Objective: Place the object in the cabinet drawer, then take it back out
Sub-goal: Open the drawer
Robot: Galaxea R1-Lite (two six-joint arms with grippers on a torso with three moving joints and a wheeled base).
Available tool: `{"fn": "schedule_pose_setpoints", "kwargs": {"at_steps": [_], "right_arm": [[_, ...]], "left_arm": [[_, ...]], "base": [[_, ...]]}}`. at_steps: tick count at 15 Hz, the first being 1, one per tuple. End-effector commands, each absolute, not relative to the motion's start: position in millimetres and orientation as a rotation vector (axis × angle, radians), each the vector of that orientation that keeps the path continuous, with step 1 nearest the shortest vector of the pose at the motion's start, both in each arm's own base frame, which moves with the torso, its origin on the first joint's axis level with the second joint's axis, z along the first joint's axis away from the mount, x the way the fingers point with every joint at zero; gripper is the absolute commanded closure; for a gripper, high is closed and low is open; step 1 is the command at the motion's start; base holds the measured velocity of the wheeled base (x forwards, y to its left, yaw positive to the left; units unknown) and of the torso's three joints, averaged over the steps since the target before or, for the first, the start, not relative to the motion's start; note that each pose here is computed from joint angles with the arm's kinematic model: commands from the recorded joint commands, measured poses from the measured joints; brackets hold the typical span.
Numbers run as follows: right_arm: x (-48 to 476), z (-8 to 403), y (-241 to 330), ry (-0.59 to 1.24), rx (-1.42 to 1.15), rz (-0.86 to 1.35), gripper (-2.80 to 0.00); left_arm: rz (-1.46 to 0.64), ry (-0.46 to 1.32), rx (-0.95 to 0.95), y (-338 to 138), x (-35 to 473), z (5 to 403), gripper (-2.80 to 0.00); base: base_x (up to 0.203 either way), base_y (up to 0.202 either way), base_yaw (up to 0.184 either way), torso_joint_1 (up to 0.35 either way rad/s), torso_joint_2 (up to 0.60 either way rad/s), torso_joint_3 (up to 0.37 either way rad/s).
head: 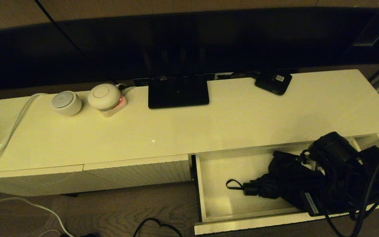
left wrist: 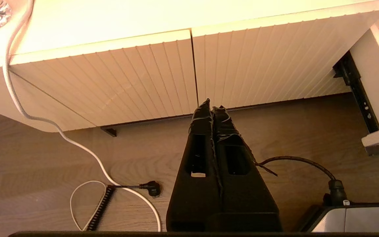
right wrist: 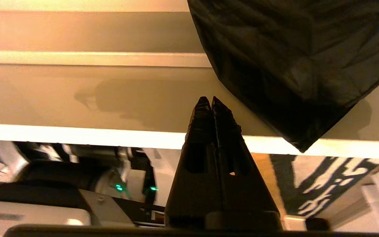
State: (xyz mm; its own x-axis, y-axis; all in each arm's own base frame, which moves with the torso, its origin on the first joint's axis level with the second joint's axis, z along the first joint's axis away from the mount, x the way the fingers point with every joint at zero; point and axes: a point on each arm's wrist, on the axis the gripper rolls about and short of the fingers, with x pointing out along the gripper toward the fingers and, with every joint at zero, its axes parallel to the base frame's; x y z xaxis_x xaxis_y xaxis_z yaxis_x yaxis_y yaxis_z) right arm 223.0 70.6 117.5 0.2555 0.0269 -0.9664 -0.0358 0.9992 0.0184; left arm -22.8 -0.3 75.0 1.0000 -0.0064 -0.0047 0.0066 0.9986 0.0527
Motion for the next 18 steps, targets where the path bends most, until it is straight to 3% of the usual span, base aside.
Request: {"fn": "schedule_pose_setpoints", "kwargs": {"at_steps": [1, 6, 13, 18], "right_arm": [[216.0, 109.0, 68.5, 1.365, -0.043, 0.05, 0.0], [217.9, 108.3, 68.8, 1.359, -0.046, 0.049, 0.0], [219.0, 141.3, 64.2, 1.049, -0.029, 0.042, 0.0], [194.3, 151.5, 53.9, 0.963, -0.331, 0.086, 0.0]], "left_arm": [[-0.006, 0.008, 0.054, -0.3, -22.6, 74.2, 0.0], [-0.006, 0.008, 0.053, -0.3, -22.6, 74.2, 0.0], [-0.006, 0.008, 0.053, -0.3, -22.6, 74.2, 0.0], [-0.006, 0.008, 0.054, -0.3, -22.6, 74.2, 0.0]], "base": [[0.0, 0.0, 0.0, 0.0, 0.0, 0.0], [0.0, 0.0, 0.0, 0.0, 0.0, 0.0], [0.0, 0.0, 0.0, 0.0, 0.0, 0.0], [0.0, 0.0, 0.0, 0.0, 0.0, 0.0]]}}
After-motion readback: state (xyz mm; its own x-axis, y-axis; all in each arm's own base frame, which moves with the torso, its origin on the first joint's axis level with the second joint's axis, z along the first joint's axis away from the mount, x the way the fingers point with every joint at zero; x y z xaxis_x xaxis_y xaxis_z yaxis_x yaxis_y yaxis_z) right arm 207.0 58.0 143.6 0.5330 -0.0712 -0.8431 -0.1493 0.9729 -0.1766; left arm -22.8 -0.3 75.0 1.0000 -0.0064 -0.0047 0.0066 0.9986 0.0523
